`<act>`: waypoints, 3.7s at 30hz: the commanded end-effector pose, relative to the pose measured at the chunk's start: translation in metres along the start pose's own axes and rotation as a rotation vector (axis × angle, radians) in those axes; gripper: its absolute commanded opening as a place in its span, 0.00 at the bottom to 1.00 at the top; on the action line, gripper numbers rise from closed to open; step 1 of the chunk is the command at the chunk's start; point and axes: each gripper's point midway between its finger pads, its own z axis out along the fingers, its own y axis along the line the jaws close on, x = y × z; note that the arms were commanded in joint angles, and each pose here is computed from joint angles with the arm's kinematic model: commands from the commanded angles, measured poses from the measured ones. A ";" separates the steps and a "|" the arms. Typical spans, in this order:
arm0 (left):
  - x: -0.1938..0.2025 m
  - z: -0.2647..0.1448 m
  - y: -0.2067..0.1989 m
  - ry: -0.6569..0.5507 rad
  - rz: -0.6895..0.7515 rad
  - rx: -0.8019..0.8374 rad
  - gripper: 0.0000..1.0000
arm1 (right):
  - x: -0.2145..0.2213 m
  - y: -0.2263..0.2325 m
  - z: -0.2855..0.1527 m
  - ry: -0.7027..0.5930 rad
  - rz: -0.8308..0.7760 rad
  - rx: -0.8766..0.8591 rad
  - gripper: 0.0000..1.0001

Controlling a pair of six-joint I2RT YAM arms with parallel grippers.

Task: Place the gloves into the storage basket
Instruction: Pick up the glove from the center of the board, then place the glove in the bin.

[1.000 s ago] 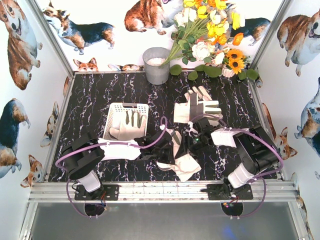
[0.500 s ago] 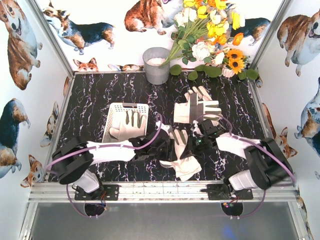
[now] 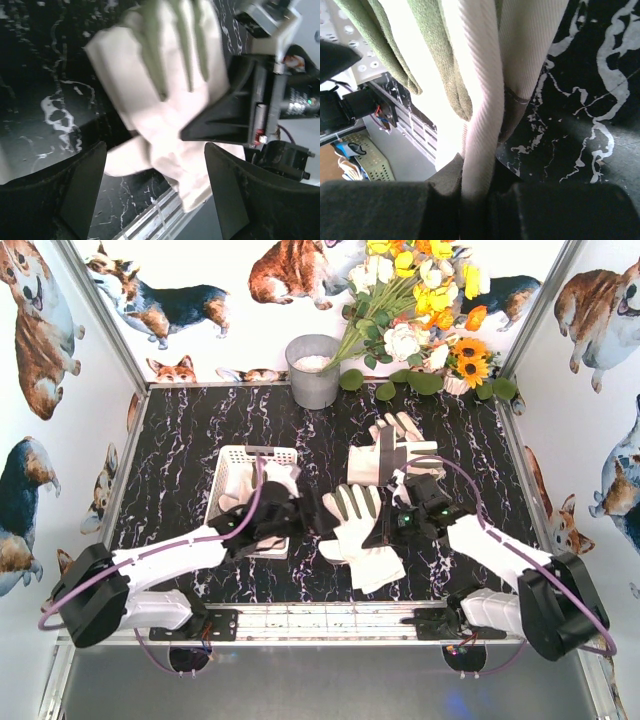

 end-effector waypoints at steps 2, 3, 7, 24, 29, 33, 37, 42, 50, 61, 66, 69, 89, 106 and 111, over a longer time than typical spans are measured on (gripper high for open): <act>-0.025 -0.014 -0.010 -0.055 -0.082 0.166 0.74 | -0.017 0.042 -0.024 -0.096 -0.149 -0.149 0.00; -0.029 -0.017 -0.011 -0.069 -0.084 0.174 0.74 | -0.017 0.047 -0.028 -0.108 -0.164 -0.167 0.00; -0.035 -0.022 -0.019 -0.101 -0.078 0.225 0.76 | -0.017 0.073 -0.042 -0.148 -0.202 -0.288 0.00; -0.064 -0.053 -0.077 -0.226 -0.034 0.495 0.64 | -0.026 0.148 -0.089 -0.221 -0.305 -0.572 0.00; -0.061 -0.048 -0.091 -0.196 -0.013 0.529 0.62 | -0.027 0.156 -0.093 -0.224 -0.311 -0.602 0.00; -0.059 -0.041 -0.103 -0.202 -0.028 0.560 0.54 | -0.024 0.156 -0.090 -0.208 -0.315 -0.604 0.00; -0.062 -0.041 -0.108 -0.229 -0.065 0.600 0.34 | -0.023 0.151 -0.086 -0.215 -0.312 -0.584 0.00; -0.058 -0.043 -0.106 -0.211 -0.073 0.589 0.04 | -0.023 0.148 -0.086 -0.222 -0.315 -0.568 0.20; -0.039 -0.065 -0.109 -0.113 0.014 0.621 0.00 | -0.030 0.156 -0.093 -0.248 -0.382 -0.556 1.00; -0.032 -0.098 -0.135 -0.036 0.143 0.756 0.00 | -0.016 0.201 -0.122 -0.143 -0.522 -0.754 1.00; -0.048 -0.103 -0.136 -0.090 0.159 0.740 0.00 | -0.001 0.209 -0.125 -0.080 -0.534 -0.791 0.96; -0.058 -0.104 -0.132 -0.126 0.163 0.718 0.00 | 0.001 0.208 -0.125 -0.075 -0.523 -0.793 0.85; -0.097 -0.121 -0.054 -0.161 0.216 0.218 0.00 | -0.024 0.199 -0.073 -0.169 -0.407 -0.535 0.00; -0.122 -0.157 0.072 -0.074 0.293 -0.433 0.00 | -0.041 0.234 0.049 -0.182 -0.229 -0.202 0.00; -0.129 -0.155 0.101 -0.029 0.273 -0.470 0.00 | -0.045 0.233 0.078 -0.177 -0.172 -0.158 0.00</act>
